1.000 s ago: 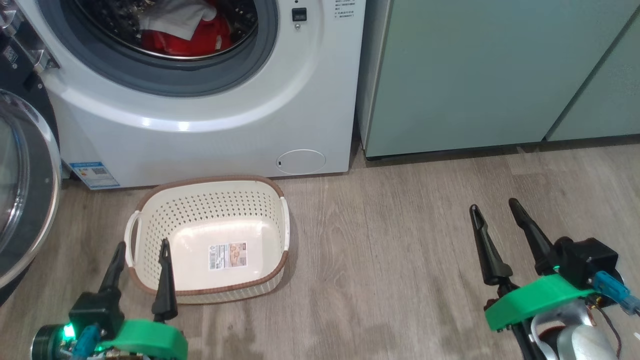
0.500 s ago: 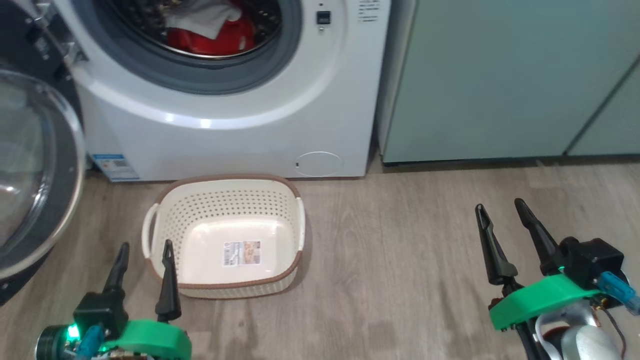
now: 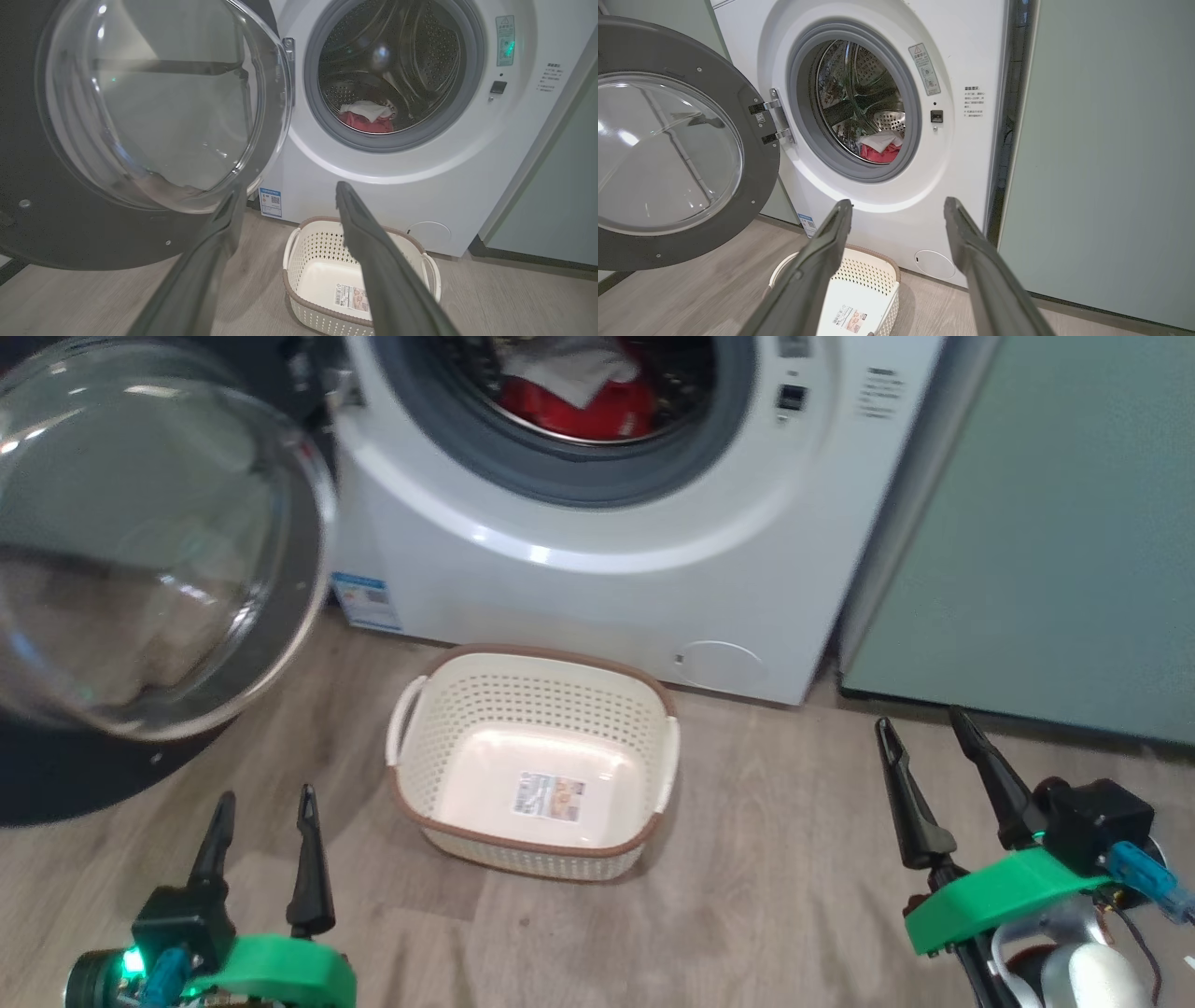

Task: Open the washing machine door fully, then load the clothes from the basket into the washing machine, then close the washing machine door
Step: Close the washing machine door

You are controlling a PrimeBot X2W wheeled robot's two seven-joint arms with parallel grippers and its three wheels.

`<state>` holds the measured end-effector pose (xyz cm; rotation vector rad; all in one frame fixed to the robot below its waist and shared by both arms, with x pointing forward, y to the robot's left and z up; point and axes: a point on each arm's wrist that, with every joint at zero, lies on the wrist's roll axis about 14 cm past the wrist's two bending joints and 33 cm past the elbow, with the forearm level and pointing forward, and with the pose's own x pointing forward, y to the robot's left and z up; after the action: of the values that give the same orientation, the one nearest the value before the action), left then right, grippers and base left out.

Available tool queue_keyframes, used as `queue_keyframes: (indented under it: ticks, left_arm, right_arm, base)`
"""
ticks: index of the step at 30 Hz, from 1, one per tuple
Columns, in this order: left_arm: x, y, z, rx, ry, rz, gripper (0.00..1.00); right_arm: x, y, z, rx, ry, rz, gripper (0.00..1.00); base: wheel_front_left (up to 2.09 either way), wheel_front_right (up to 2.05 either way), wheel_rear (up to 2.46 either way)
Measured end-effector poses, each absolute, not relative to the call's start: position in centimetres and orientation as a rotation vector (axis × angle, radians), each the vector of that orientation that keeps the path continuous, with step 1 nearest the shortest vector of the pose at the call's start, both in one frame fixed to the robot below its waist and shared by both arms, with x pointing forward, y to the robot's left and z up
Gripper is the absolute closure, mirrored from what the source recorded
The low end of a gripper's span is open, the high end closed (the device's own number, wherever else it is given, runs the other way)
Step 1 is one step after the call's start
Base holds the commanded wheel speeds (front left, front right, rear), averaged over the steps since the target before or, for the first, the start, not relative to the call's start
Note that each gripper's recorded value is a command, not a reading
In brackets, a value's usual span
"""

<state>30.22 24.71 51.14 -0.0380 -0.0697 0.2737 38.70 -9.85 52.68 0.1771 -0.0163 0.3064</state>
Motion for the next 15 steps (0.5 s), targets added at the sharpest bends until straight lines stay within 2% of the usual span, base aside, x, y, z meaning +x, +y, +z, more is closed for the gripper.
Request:
queue_keyframes:
  ticks: [9,15]
  left_arm:
    - [26.4,28.2,51.4,-0.038,-0.084,0.419,0.0]
    - [25.3,29.1,51.6,-0.033,-0.091,0.459,0.0]
  right_arm:
    - [39.4,-5.2,53.0,0.182,-0.014,0.44,0.0]
    - [39.5,-3.9,53.0,0.187,-0.009,0.476,0.0]
  base:
    - [0.0,0.0,0.0]
    - [0.0,0.0,0.0]
